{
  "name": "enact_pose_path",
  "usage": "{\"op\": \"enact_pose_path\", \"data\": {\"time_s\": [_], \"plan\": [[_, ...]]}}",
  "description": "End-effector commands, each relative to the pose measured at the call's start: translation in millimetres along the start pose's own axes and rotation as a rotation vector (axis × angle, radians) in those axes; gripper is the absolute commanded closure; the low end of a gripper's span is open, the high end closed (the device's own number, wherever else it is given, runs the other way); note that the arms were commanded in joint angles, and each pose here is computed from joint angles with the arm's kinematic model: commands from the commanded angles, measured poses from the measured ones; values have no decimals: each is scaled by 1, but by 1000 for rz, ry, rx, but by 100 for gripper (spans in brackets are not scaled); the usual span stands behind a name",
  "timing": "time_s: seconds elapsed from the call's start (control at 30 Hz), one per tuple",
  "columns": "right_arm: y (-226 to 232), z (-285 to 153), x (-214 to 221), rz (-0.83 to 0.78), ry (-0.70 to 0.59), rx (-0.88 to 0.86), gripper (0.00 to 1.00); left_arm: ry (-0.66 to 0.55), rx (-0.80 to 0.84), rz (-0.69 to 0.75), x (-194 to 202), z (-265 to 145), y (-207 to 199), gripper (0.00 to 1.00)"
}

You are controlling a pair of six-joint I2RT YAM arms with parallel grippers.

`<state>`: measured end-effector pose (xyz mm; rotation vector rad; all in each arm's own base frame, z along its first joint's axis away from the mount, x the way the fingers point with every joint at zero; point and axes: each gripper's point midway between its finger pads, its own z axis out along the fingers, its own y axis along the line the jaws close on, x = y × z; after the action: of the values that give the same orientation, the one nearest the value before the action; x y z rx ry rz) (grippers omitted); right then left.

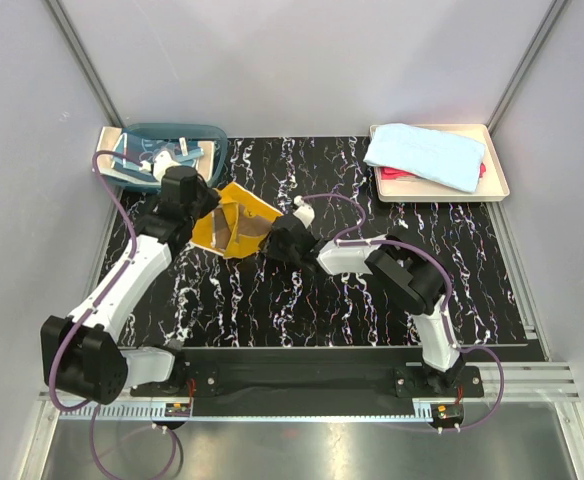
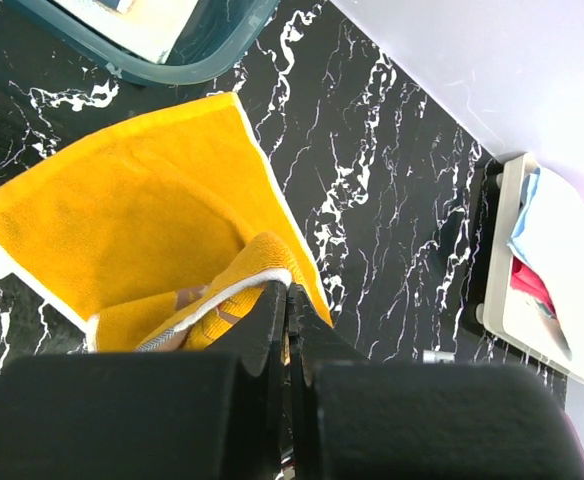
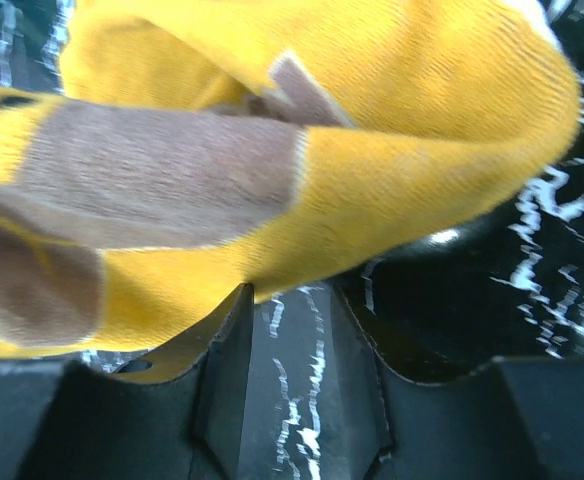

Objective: Fold and stack the towels
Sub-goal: Flatten out the crumpled towel

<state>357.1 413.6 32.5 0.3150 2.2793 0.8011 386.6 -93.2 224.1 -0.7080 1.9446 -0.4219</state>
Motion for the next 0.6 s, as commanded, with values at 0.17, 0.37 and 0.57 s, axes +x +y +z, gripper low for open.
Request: {"op": "enact_pose_path", "data": {"time_s": [0.17, 0.37, 0.57], "plan": [[51, -15, -5, -84, -107, -124, 52, -33, 11, 31, -27, 12, -18, 100], [71, -26, 1, -184, -160, -153, 49, 4, -22, 66, -21, 26, -15, 100], [91, -19, 4, -344, -201, -116, 40, 22, -24, 88, -21, 30, -18, 100]]}}
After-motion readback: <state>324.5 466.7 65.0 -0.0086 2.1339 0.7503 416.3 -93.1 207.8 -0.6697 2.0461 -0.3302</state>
